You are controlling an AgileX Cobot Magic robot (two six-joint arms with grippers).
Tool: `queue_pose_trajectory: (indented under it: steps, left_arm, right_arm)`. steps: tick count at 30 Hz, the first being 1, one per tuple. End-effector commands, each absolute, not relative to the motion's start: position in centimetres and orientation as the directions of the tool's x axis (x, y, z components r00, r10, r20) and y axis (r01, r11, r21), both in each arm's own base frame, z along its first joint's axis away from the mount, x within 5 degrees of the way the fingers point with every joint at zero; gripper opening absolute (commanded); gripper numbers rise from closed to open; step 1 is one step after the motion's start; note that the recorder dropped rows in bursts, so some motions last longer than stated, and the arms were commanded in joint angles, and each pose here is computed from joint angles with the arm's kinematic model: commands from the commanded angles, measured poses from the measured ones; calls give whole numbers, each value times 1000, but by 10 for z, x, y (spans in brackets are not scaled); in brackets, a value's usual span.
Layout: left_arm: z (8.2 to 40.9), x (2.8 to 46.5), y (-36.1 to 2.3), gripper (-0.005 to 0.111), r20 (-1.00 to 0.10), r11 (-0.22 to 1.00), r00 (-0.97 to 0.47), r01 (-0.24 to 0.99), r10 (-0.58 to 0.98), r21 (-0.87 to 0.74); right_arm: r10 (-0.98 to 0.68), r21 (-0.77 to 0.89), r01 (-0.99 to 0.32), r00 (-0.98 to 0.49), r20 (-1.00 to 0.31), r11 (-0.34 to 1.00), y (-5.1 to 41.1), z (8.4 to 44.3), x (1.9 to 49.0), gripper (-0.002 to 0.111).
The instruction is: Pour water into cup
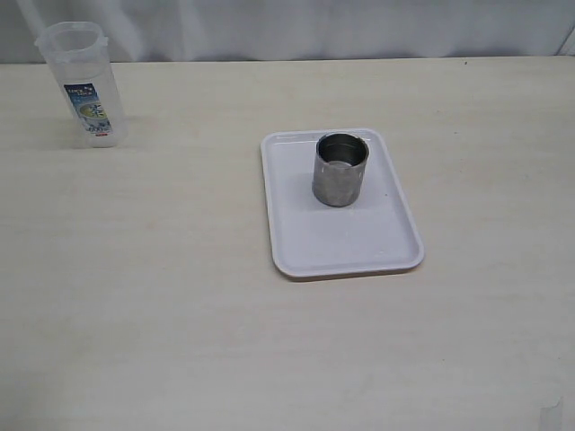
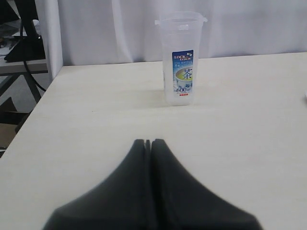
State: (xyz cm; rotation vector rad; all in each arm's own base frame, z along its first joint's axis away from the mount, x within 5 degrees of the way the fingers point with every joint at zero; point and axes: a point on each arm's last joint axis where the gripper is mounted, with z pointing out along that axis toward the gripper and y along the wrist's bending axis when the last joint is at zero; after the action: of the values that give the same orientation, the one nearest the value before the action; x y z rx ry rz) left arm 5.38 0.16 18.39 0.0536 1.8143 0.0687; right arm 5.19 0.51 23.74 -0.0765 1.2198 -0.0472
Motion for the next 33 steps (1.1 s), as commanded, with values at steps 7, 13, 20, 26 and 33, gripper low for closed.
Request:
queue_pose_trajectory:
  steps: [7,13,20,26,33]
  left_arm:
    - [184,54,1,0,-970,997,-234,-1,70,72]
    - [184,54,1,0,-970,997,-234,-1,70,72]
    - [184,54,1,0,-970,997,-234,-1,70,72]
    - [184,54,1,0,-970,997,-234,-1,70,72]
    - [184,54,1,0,-970,997,-234,-1,70,72]
  right_arm:
    - [-180,-183,-52,59,-982,982,3,210,56,110]
    - [-129,-125,-43,-113,-985,991,0,195,56,110]
    - [-109,-104,-34,-242,-964,994,-2,183,54,110]
    - [-115,-110,-35,-243,-963,993,-2,183,54,110]
    - [-141,-131,-57,-243,-960,990,0,183,54,110]
